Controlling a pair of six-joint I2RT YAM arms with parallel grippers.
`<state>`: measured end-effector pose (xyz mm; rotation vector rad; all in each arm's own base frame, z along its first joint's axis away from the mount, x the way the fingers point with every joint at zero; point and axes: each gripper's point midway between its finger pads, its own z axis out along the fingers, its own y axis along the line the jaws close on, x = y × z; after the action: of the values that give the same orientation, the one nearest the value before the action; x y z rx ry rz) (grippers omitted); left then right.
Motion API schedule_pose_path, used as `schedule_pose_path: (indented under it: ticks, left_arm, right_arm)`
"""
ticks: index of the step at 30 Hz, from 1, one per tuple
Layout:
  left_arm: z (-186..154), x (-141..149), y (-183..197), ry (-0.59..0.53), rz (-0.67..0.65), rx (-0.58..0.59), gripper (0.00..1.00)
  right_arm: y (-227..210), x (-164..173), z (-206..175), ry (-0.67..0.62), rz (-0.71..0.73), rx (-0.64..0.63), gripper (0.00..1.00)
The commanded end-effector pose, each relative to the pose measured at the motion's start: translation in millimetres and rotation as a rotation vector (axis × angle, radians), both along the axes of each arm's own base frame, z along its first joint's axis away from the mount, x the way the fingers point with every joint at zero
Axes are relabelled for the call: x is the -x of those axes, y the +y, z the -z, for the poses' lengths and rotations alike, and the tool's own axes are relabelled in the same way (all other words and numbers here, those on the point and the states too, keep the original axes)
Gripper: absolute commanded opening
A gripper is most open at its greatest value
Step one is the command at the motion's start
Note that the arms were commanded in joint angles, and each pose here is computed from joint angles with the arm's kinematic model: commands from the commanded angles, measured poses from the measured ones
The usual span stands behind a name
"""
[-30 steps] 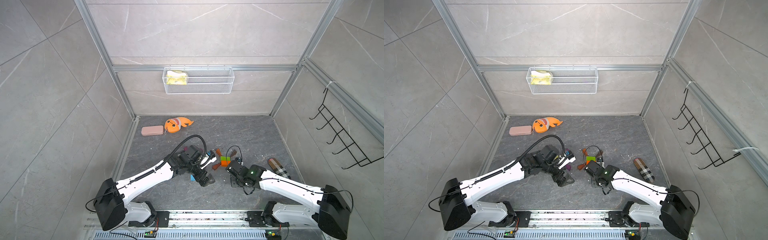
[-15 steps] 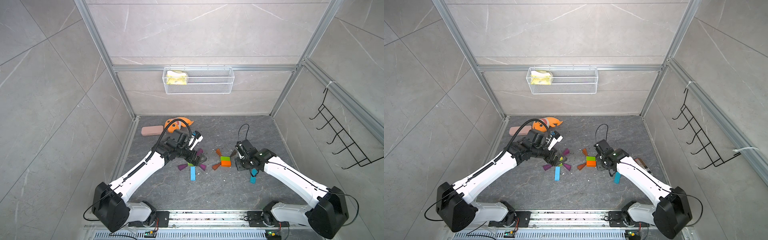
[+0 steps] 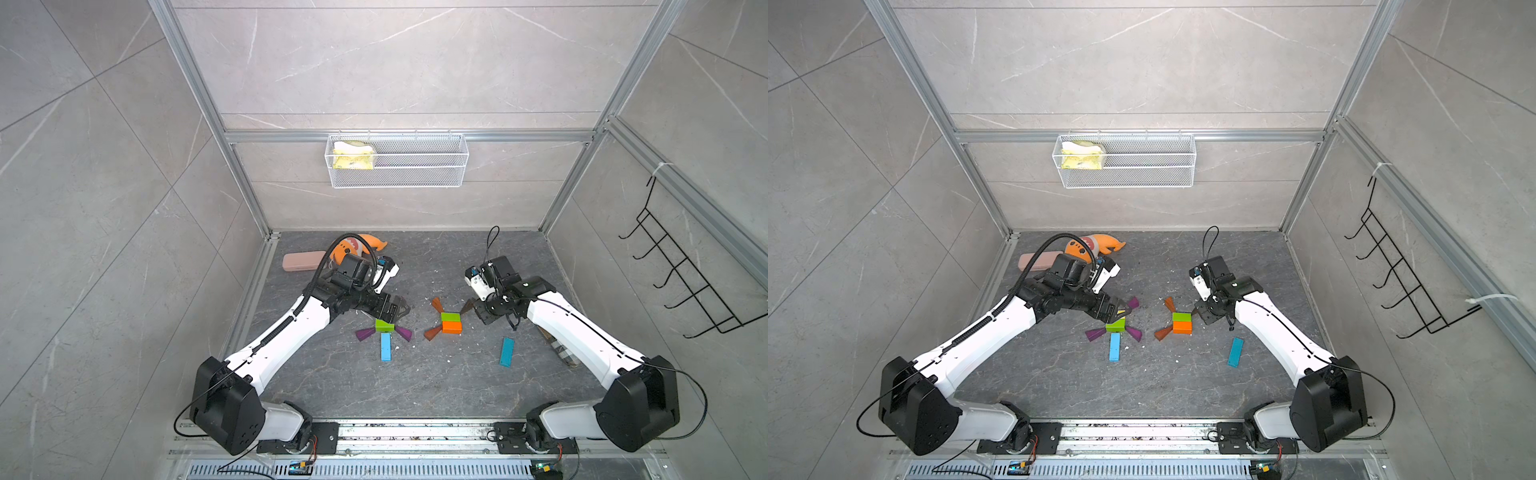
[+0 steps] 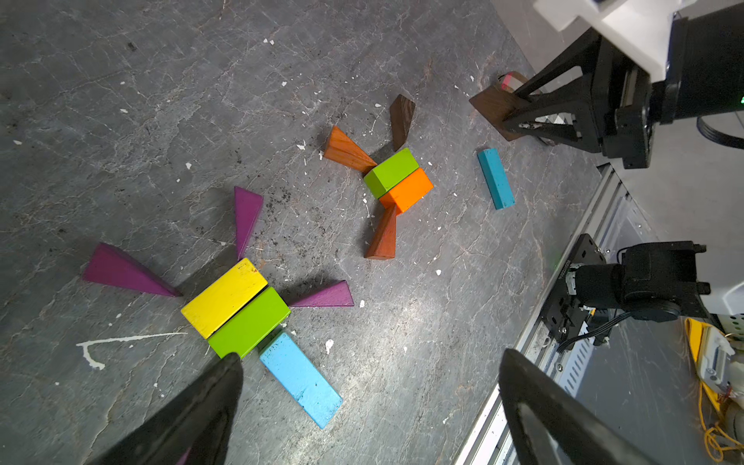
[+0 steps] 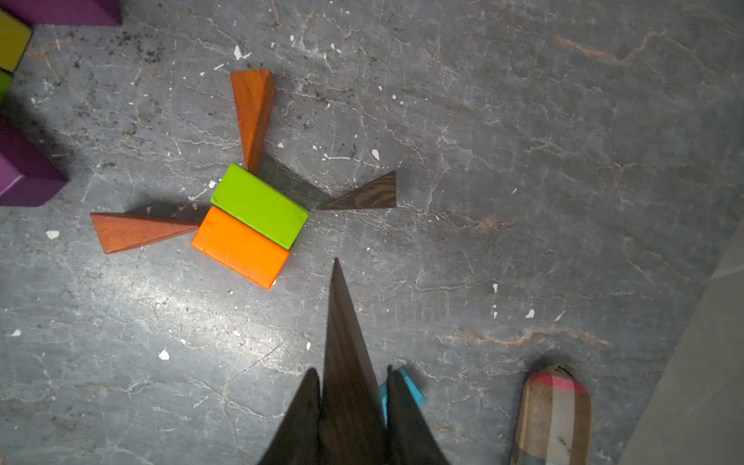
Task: Assemble a small pinwheel with building blocks
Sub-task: Assemble the building block at the center of the board.
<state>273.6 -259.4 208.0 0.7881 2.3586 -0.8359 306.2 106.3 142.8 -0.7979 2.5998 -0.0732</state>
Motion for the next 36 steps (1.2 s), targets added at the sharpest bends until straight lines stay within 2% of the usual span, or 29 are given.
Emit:
schedule_pose_path:
  ticks: [1,15,25,31,36]
  left_arm:
    - [-10,6,2,0.012,0.0,0.033,1.0]
    - [7,7,5,0.092,0.007,-0.003,1.0]
    - [11,6,2,0.111,0.02,0.0,1.0]
    - [7,13,-7,0.129,0.078,0.055,1.0]
    - [8,13,-8,0.128,0.079,0.055,1.0]
  right_arm:
    - [7,6,13,0.035,-0.133,0.011,0.19]
    - [-17,28,61,0.126,-0.17,0.146,0.21]
    - [-10,25,83,0.209,-0.192,0.149,0.23]
    - [-6,24,94,0.233,-0.203,0.134,0.24]
    - [-2,23,99,0.251,-0.214,0.125,0.25]
